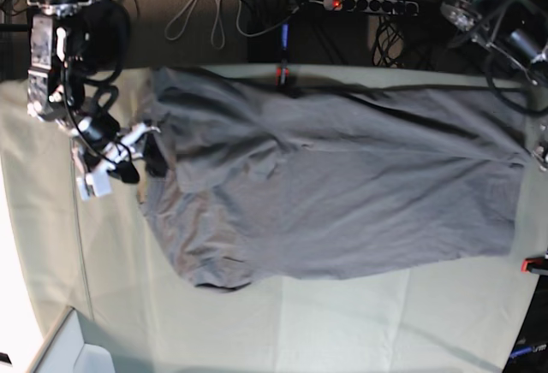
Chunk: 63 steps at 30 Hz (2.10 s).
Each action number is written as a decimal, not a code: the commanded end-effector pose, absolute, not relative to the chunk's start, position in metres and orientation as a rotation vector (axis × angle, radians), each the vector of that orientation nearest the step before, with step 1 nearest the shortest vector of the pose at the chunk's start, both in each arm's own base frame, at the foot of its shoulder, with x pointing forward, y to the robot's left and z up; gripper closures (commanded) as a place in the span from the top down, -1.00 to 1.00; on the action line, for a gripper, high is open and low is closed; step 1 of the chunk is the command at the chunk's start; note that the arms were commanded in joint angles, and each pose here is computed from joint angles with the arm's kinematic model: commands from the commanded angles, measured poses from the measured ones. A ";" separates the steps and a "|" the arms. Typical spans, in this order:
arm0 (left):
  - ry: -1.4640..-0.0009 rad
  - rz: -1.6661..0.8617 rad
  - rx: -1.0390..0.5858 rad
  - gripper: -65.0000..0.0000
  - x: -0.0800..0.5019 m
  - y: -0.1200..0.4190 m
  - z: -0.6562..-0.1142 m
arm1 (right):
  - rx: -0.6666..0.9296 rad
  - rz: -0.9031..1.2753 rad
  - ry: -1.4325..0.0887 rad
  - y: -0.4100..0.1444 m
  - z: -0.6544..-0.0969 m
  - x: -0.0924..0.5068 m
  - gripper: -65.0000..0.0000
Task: Layout the t-shirt on the table in an organized manner, then fold the t-shirt properly
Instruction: 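Drag the shirt with the right gripper away from the left gripper, then regrasp the shirt fabric with the right gripper and pull it outward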
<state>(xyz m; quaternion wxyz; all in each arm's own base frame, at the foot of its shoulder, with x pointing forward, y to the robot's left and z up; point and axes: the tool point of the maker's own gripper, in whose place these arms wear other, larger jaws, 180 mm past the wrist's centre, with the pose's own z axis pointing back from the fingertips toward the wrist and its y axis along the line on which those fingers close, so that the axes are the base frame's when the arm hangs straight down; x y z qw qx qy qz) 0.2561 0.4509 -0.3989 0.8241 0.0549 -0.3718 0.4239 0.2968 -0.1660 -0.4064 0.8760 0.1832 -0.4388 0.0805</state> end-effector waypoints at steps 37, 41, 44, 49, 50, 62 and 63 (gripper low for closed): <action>-0.768 0.892 0.139 0.43 0.216 0.457 -0.405 | 0.512 0.191 -0.870 -0.113 -0.427 0.318 -0.67; -0.768 0.894 0.139 0.43 0.216 0.458 -0.405 | 0.508 0.199 -0.893 -0.113 -0.418 0.328 -1.00; -0.770 0.893 0.136 0.43 0.216 0.457 -0.405 | 0.505 0.208 -0.906 -0.114 -0.413 0.333 -1.00; -0.769 0.892 0.138 0.43 0.217 0.457 -0.405 | 0.501 0.219 -0.940 -0.114 -0.401 0.348 -1.00; -0.769 0.891 0.138 0.43 0.217 0.457 -0.405 | 0.501 0.221 -0.944 -0.114 -0.399 0.351 -1.00; -0.772 0.891 0.136 0.43 0.218 0.457 -0.404 | 0.501 0.237 -1.016 -0.112 -0.373 0.380 -1.00; -0.772 0.891 0.136 0.43 0.218 0.457 -0.404 | 0.501 0.236 -1.017 -0.112 -0.373 0.380 -1.00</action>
